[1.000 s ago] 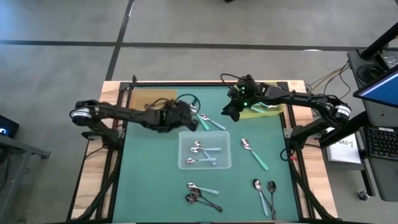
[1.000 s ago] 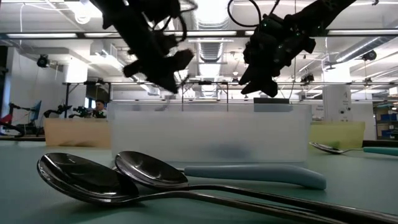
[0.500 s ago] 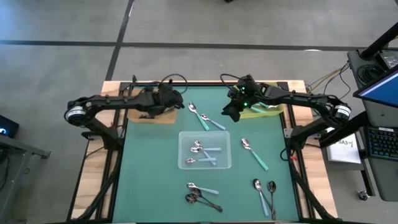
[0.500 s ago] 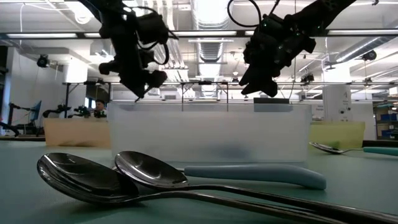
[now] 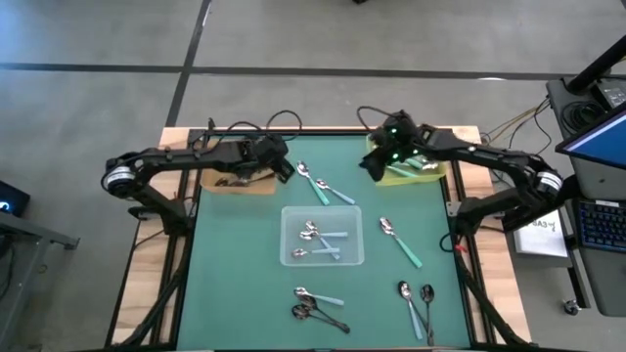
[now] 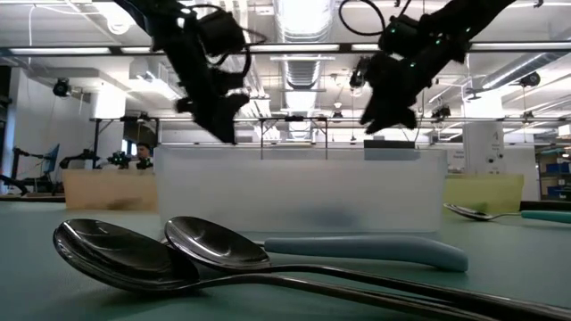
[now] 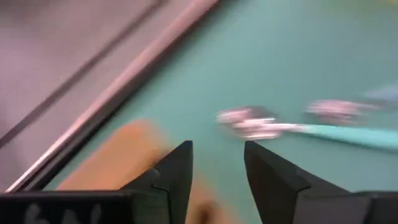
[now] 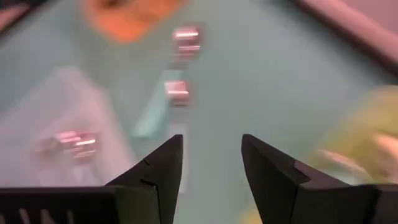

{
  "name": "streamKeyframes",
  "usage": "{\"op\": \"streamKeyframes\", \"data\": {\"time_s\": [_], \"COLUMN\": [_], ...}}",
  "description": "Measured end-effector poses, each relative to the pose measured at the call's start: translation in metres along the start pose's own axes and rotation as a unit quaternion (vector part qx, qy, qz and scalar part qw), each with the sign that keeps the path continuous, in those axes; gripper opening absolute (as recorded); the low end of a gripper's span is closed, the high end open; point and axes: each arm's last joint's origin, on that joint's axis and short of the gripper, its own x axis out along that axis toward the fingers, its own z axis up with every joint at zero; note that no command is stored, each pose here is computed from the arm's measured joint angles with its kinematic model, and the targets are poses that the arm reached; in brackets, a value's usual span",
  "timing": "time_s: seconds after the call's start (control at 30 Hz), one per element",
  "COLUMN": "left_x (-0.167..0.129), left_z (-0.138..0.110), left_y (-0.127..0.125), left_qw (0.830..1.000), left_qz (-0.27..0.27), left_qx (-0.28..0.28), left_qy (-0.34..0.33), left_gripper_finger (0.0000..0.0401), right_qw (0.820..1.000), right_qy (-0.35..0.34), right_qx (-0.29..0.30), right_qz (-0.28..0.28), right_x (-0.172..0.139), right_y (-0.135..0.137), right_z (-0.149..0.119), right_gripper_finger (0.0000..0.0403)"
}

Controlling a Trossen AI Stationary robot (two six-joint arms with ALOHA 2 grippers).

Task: Sort silverware by color (type)
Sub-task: Put the light blue spoon into the yellow bin

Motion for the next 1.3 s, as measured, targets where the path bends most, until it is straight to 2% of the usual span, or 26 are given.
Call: {"op": "streamKeyframes", "data": {"time_s": [0.07, 0.13, 0.23, 0.33, 0.43, 0.67, 0.87, 1.1, 1.3], "left_x": [0.000, 0.001, 0.008, 0.016, 0.029, 0.059, 0.083, 0.104, 0.117], "left_z": [0.004, 0.004, 0.001, -0.001, -0.001, 0.007, 0.004, 0.017, 0.017], "left_y": [-0.010, -0.016, -0.020, -0.023, -0.026, -0.041, -0.051, -0.063, -0.068], "left_qw": [0.994, 0.982, 0.962, 0.945, 0.936, 0.930, 0.921, 0.910, 0.893], "left_qz": [-0.090, -0.145, -0.180, -0.184, -0.186, -0.202, -0.219, -0.224, -0.236], "left_qx": [0.060, 0.115, 0.202, 0.270, 0.298, 0.307, 0.319, 0.345, 0.362], "left_qy": [-0.016, -0.025, -0.024, -0.032, -0.035, -0.015, 0.047, 0.057, 0.126], "left_gripper_finger": [0.0132, 0.0133, 0.0130, 0.0125, 0.0120, 0.0112, 0.0106, 0.0104, 0.0104], "right_qw": [0.997, 0.985, 0.962, 0.944, 0.941, 0.939, 0.939, 0.939, 0.939], "right_qy": [-0.007, -0.021, -0.041, -0.061, -0.088, -0.112, -0.115, -0.112, -0.112], "right_qx": [0.004, -0.001, -0.009, -0.009, -0.002, -0.014, -0.012, -0.012, -0.012], "right_qz": [-0.080, -0.169, -0.271, -0.323, -0.328, -0.325, -0.324, -0.325, -0.325], "right_x": [-0.017, -0.035, -0.057, -0.075, -0.088, -0.103, -0.104, -0.102, -0.102], "right_y": [-0.005, -0.008, -0.008, -0.005, -0.001, 0.004, 0.004, 0.004, 0.004], "right_z": [0.000, -0.001, -0.004, -0.008, -0.009, -0.012, -0.012, -0.012, -0.012], "right_gripper_finger": [0.0155, 0.0155, 0.0155, 0.0155, 0.0155, 0.0155, 0.0155, 0.0155, 0.0155]}}
